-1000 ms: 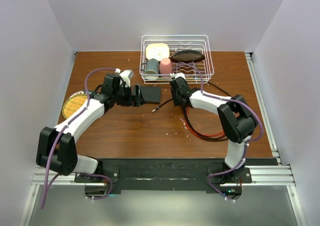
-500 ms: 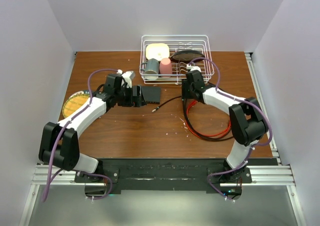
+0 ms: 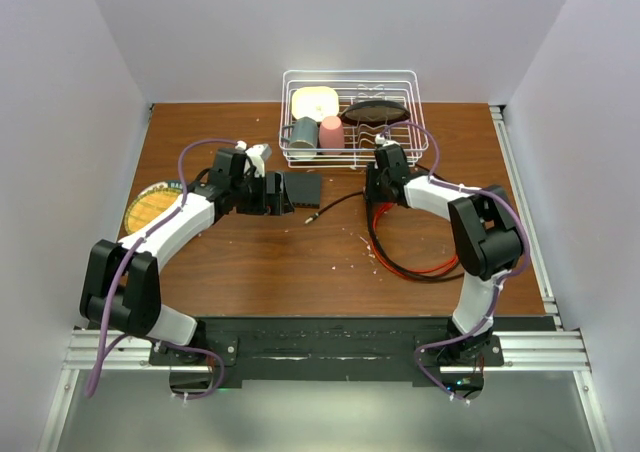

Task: Insert the plug into the switch port

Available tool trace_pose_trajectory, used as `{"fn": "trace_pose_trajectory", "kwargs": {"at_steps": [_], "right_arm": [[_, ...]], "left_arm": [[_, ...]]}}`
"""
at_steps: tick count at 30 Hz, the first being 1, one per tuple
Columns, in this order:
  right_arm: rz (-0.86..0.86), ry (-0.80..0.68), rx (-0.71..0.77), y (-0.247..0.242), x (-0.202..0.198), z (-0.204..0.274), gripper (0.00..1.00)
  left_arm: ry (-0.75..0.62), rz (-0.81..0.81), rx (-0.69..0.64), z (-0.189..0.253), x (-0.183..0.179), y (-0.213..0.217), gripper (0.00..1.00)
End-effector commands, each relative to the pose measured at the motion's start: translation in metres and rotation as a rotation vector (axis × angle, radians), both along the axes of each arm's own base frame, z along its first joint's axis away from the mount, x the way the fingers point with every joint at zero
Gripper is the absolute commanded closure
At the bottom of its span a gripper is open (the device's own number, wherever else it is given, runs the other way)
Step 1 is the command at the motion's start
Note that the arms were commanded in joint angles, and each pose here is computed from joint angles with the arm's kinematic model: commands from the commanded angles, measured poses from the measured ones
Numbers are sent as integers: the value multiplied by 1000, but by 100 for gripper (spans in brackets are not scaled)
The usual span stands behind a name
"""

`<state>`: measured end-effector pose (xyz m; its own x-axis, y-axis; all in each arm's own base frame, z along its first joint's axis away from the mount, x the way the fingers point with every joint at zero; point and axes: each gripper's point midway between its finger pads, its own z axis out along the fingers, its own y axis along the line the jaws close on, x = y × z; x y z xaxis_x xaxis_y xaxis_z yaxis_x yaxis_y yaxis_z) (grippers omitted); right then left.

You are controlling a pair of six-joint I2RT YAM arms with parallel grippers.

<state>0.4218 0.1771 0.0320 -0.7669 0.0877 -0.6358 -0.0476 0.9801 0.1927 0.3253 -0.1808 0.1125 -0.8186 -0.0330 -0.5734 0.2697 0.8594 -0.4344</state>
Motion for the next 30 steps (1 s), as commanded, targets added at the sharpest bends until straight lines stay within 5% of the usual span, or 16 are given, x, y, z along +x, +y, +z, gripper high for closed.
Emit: {"fn": "trace_pose_trajectory", "kwargs": {"at_steps": [1, 6, 26, 30], "right_arm": [[-24, 14, 12, 3, 1, -11, 72], [-34, 22, 18, 1, -3, -15, 100], [102, -103, 83, 9, -27, 59, 100], [95, -45, 55, 8, -24, 34, 55]], "left_arm": [[-27, -11, -24, 12, 6, -3, 0], [-28, -6, -16, 11, 5, -1, 0], [-24, 1, -44, 7, 6, -5, 1], [-21, -2, -47, 7, 6, -6, 1]]}}
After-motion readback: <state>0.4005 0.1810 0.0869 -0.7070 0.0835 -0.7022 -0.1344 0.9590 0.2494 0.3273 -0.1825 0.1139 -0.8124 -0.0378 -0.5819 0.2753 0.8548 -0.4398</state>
